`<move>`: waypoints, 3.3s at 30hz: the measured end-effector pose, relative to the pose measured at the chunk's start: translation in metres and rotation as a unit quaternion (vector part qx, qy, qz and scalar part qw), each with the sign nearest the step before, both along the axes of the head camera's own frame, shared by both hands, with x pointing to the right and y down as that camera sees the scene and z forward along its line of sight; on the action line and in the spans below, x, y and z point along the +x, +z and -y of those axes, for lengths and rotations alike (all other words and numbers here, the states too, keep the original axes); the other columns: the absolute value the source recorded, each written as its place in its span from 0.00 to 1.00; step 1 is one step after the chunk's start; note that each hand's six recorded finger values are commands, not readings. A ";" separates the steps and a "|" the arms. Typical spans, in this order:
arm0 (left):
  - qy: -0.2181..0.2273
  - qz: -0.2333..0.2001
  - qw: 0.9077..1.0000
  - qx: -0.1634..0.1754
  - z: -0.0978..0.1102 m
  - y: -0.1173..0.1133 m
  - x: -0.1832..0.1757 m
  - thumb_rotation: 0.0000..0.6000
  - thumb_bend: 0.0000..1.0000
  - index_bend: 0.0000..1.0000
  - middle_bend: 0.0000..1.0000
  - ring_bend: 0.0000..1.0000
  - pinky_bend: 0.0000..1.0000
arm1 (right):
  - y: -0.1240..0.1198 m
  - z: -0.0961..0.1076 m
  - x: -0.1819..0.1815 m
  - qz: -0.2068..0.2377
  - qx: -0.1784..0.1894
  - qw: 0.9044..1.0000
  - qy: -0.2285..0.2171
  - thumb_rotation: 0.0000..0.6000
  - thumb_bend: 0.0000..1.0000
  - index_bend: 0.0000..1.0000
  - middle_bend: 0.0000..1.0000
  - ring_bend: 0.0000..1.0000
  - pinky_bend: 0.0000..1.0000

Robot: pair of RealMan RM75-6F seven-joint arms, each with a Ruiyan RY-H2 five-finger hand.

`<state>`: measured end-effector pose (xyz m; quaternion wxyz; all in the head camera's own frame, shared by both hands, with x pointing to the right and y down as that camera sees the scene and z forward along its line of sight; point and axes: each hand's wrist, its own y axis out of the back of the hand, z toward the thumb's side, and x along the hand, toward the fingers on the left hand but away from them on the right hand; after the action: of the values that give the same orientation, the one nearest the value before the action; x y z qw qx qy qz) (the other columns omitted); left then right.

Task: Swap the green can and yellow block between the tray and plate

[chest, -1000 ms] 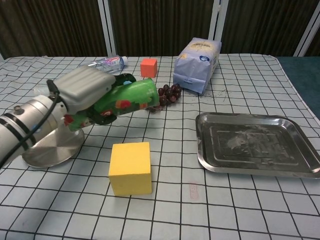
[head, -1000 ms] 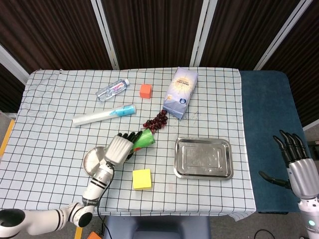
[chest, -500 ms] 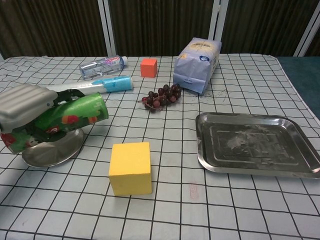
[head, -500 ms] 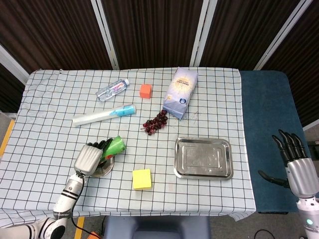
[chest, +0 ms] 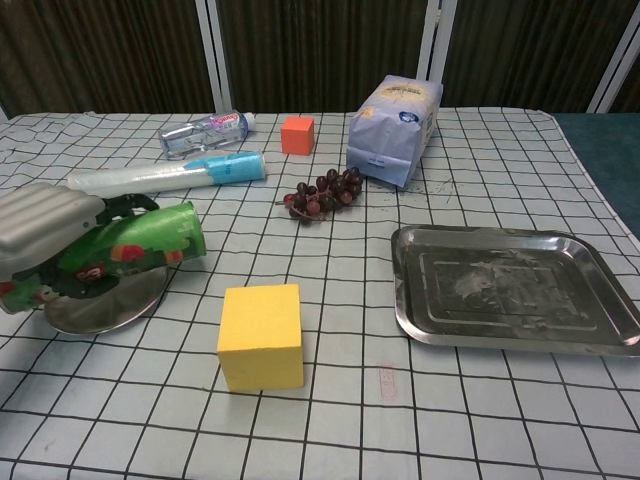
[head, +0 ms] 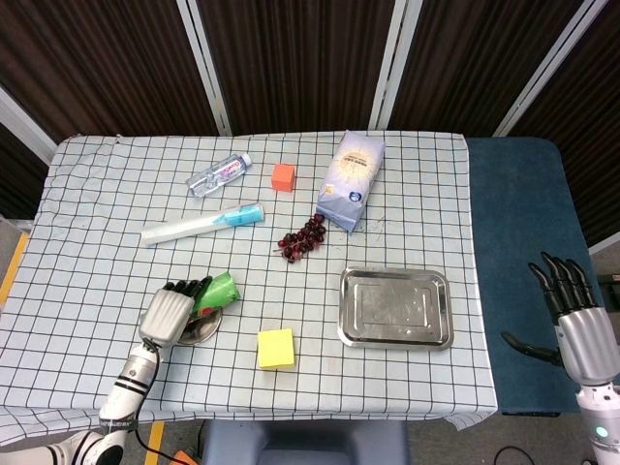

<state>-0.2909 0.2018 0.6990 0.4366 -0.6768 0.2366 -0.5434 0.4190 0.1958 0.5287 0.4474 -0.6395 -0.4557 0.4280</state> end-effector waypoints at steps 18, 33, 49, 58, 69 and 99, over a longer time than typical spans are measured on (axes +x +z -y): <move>-0.027 0.027 0.998 -0.044 -0.006 -0.020 -0.019 1.00 0.40 0.00 0.01 0.03 0.23 | 0.001 0.001 0.000 -0.002 0.002 1.000 0.001 1.00 0.00 0.03 0.00 0.00 0.00; -0.050 0.020 0.994 0.099 -0.013 -0.107 -0.088 1.00 0.38 0.01 0.07 0.04 0.15 | 0.017 0.004 -0.009 -0.026 -0.023 0.999 -0.009 1.00 0.00 0.03 0.00 0.00 0.00; -0.118 0.063 0.982 0.133 -0.036 -0.113 -0.183 1.00 0.38 0.06 0.10 0.06 0.14 | 0.074 0.027 -0.153 0.028 -0.186 0.965 -0.185 1.00 0.00 0.07 0.00 0.00 0.02; -0.131 0.072 0.983 0.106 -0.037 -0.107 -0.187 1.00 0.38 0.07 0.10 0.06 0.14 | 0.112 0.018 -0.269 0.050 -0.276 0.919 -0.277 1.00 0.00 0.10 0.00 0.00 0.00; -0.125 0.069 0.986 0.090 -0.038 -0.101 -0.184 1.00 0.39 0.07 0.10 0.06 0.14 | 0.140 -0.004 -0.346 0.058 -0.320 0.893 -0.310 1.00 0.00 0.11 0.00 0.00 0.00; -0.127 0.041 0.987 0.085 -0.040 -0.109 -0.182 1.00 0.38 0.08 0.12 0.06 0.14 | 0.141 0.030 -0.335 0.000 -0.127 0.963 -0.236 1.00 0.12 0.81 0.66 0.62 0.54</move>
<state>-0.4725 0.2415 0.5895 0.4294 -0.5787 0.3484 -0.5994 0.0841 0.1657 0.6699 0.4507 -0.7804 -0.2339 0.3648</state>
